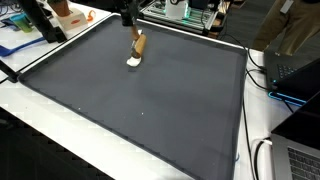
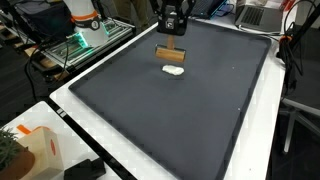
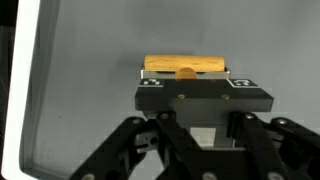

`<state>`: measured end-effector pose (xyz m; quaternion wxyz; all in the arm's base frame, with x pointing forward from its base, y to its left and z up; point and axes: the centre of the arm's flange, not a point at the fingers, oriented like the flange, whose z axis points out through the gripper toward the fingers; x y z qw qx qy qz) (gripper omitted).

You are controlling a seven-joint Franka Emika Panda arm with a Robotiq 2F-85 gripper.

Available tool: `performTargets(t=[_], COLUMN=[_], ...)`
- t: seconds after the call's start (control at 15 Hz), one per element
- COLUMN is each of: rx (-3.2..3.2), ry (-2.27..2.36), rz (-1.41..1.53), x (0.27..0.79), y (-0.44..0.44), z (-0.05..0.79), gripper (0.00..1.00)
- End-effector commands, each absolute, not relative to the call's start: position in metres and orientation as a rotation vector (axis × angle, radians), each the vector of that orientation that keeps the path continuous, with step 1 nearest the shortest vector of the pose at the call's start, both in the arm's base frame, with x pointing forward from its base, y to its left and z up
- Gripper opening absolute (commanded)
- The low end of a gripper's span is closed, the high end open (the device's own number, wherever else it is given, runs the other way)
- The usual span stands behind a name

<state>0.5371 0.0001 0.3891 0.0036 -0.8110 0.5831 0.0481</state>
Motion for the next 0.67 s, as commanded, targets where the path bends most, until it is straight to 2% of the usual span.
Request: performTargets(t=[0.0, 0.6], rx=[-2.520, -2.489], ry=[1.826, 1.829], rz=[0.175, 0.115], x=[0.535, 0.550], y=[-0.003, -0.004], z=[0.385, 0.356], gripper=[0.22, 0.22])
